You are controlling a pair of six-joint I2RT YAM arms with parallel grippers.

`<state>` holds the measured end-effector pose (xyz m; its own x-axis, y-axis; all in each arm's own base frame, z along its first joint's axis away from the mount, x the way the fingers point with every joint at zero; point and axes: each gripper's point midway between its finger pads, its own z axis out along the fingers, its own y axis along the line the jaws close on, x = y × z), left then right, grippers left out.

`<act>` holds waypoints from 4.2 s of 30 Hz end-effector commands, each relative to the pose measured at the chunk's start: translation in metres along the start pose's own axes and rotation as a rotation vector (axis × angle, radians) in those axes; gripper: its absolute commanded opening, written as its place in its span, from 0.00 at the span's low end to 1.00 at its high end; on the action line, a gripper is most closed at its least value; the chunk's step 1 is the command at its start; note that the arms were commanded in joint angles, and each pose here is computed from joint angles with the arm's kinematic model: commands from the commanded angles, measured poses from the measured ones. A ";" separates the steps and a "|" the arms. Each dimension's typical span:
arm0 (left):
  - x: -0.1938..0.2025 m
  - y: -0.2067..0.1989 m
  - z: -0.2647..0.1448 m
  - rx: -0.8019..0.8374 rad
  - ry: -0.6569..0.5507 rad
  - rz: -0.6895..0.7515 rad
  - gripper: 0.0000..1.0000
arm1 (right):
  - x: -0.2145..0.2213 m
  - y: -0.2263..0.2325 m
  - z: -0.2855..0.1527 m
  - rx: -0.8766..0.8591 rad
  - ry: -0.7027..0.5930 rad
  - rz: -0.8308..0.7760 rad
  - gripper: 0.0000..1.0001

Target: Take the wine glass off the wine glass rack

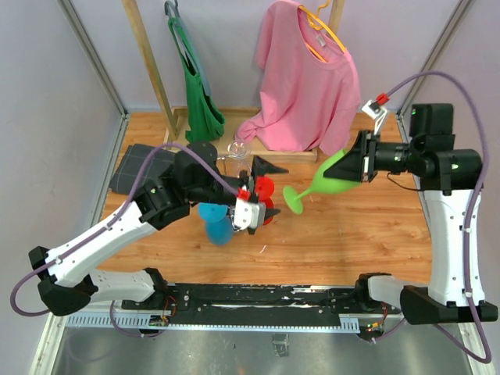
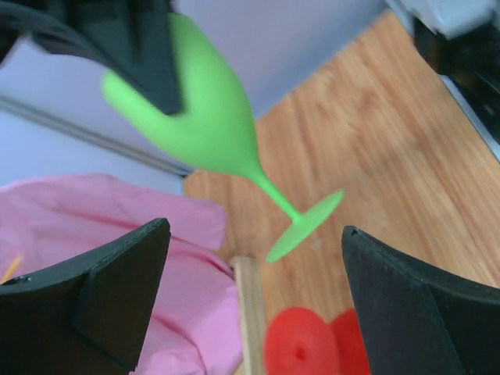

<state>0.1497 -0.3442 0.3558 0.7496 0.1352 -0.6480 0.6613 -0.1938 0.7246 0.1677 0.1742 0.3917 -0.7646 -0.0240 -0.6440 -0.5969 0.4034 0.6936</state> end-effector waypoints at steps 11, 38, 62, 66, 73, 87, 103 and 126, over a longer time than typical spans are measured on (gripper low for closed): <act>-0.062 0.216 -0.122 -0.796 -0.122 -0.441 0.99 | -0.094 -0.124 -0.156 0.956 -0.430 0.067 0.01; -0.018 0.167 -0.210 -1.054 -0.054 -0.792 0.99 | -0.029 -0.365 -0.127 1.420 -0.228 0.200 0.01; -0.008 0.155 -0.200 -1.007 -0.026 -0.833 0.99 | 0.002 -0.385 -0.096 1.373 -0.202 0.283 0.27; -0.002 0.151 -0.197 -1.002 -0.017 -0.843 0.99 | -0.007 -0.365 -0.102 1.365 -0.247 0.260 0.38; 0.009 0.147 -0.198 -1.025 0.009 -0.851 0.99 | -0.023 -0.309 -0.130 1.393 -0.325 0.191 0.59; 0.060 0.127 -0.234 -1.160 0.143 -0.972 0.99 | -0.026 -0.173 -0.107 1.062 -0.416 0.110 0.74; 0.109 0.060 -0.274 -1.200 0.193 -1.362 0.98 | 0.009 -0.091 -0.006 0.714 -0.264 0.128 0.74; 0.105 -0.081 -0.186 -0.872 0.024 -2.107 0.74 | 0.022 -0.128 0.000 0.865 -0.207 0.101 0.99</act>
<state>0.1895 -0.1249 0.2766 -0.7527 -0.4679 -0.4631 0.1264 0.5877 -0.7992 0.2291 0.1279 0.2928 -0.6981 0.1954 -0.6888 -0.0875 0.9316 0.3529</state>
